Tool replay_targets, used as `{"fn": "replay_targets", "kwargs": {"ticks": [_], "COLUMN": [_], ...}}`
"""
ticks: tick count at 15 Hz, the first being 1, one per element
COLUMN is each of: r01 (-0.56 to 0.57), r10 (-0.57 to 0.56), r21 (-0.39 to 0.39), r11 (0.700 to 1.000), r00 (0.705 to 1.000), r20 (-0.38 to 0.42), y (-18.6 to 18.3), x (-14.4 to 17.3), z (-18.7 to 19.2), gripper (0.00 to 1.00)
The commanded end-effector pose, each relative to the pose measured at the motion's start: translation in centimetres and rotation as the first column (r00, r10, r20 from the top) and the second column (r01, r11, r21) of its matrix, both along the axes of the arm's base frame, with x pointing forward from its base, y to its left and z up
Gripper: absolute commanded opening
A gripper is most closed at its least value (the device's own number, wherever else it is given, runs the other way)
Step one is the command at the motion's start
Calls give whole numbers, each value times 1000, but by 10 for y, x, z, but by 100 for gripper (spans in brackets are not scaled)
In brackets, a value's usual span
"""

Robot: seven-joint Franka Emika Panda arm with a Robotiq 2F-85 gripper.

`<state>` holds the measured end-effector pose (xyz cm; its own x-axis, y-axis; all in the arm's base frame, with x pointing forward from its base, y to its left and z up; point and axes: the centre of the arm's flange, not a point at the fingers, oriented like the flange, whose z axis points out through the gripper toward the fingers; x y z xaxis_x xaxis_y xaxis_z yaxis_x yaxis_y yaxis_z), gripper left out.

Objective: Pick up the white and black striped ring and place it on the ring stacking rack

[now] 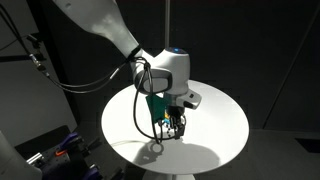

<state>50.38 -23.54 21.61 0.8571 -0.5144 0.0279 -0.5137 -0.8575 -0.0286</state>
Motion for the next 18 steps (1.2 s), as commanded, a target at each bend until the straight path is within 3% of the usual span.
{"fn": "replay_targets", "kwargs": {"ticks": [1, 9, 18], "r01": [-15, -44, -53], "r10": [15, 43, 47], "r21": [24, 28, 45], "r11": [1000, 999, 998], "r00": [1000, 997, 993], "r20": [11, 62, 107], "y": [9, 35, 65], "x": [10, 37, 71], "z": [34, 89, 119], "gripper": [41, 41, 41]}}
